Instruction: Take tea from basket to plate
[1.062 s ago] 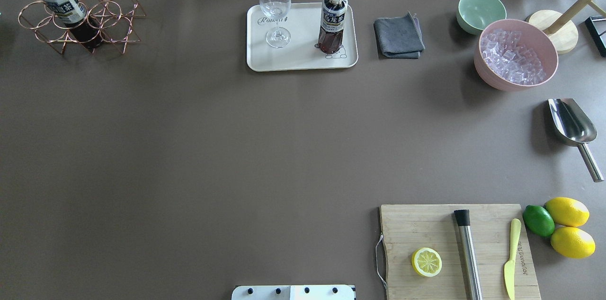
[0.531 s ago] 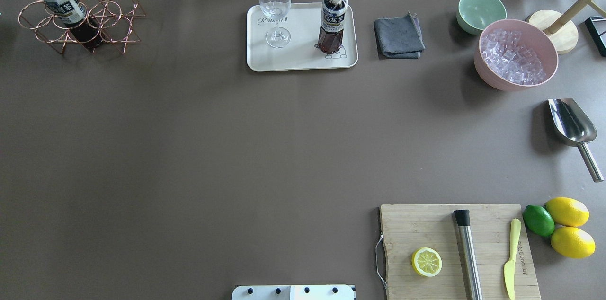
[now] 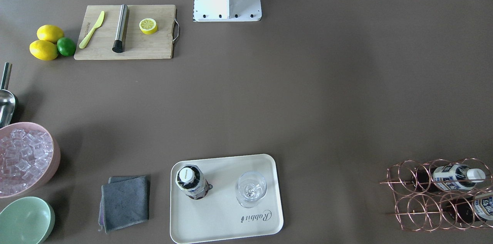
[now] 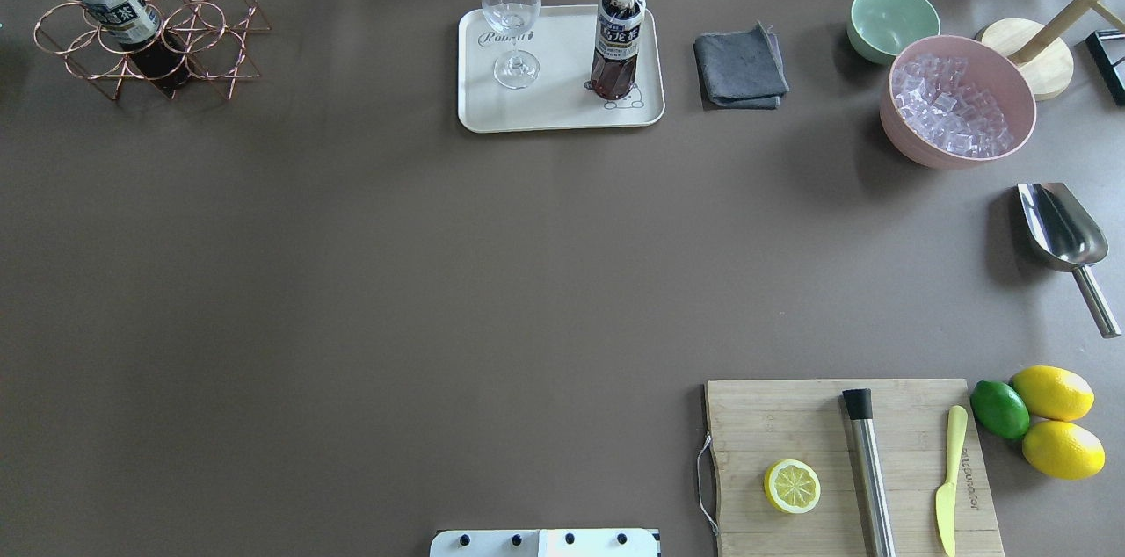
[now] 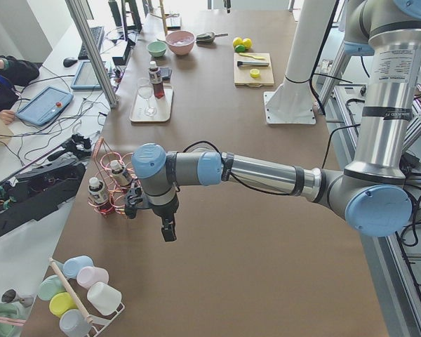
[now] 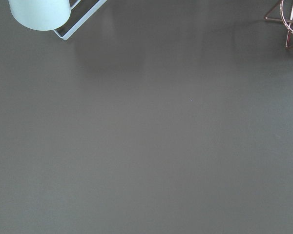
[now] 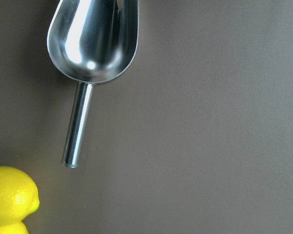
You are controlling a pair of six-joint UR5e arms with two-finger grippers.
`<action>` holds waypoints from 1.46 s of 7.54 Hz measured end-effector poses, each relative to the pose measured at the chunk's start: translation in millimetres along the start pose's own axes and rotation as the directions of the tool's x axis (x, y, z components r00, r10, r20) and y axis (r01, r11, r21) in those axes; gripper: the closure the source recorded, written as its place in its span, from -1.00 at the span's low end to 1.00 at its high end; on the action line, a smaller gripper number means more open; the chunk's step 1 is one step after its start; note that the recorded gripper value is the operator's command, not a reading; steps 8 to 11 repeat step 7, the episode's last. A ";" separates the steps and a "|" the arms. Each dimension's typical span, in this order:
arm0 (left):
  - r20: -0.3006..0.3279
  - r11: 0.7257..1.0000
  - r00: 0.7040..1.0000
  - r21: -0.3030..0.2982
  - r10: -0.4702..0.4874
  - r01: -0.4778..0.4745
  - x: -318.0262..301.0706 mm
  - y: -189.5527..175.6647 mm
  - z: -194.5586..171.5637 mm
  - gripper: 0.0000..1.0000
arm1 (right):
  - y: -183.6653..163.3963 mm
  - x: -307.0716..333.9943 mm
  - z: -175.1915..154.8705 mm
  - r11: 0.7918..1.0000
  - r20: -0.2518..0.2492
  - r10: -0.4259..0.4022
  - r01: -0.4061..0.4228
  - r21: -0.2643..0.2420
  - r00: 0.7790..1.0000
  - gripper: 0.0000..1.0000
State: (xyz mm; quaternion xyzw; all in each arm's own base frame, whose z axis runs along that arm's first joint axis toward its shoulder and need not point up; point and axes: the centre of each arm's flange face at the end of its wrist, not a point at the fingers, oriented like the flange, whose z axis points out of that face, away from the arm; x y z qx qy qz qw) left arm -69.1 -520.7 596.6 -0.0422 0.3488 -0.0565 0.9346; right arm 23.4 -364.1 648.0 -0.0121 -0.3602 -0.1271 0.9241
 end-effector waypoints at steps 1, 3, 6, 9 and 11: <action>0.001 1.000 1.000 0.001 0.002 -0.002 -0.2 -0.2 0.2 -0.96 | 0.0 0.0 0.0 1.000 0.000 0.000 0.000 0.000 1.000 -0.99; 0.003 1.000 1.000 0.002 0.003 -0.003 -0.4 -0.5 0.1 -0.96 | 0.0 0.1 0.0 1.000 -0.001 0.000 0.000 0.000 1.000 -0.99; 0.004 1.000 1.000 0.002 0.003 -0.003 -0.8 -0.4 0.4 -0.96 | 0.2 0.3 0.2 1.000 -0.001 0.001 -0.001 -0.001 1.000 -0.99; 0.005 1.000 1.000 0.000 0.001 -0.001 -1.8 0.3 1.4 -0.96 | 0.1 0.4 0.4 1.000 -0.001 0.001 -0.001 -0.001 1.000 -0.99; 0.005 1.000 1.000 0.000 0.001 -0.001 -1.8 0.3 1.4 -0.96 | 0.1 0.4 0.4 1.000 -0.001 0.001 -0.001 -0.001 1.000 -0.99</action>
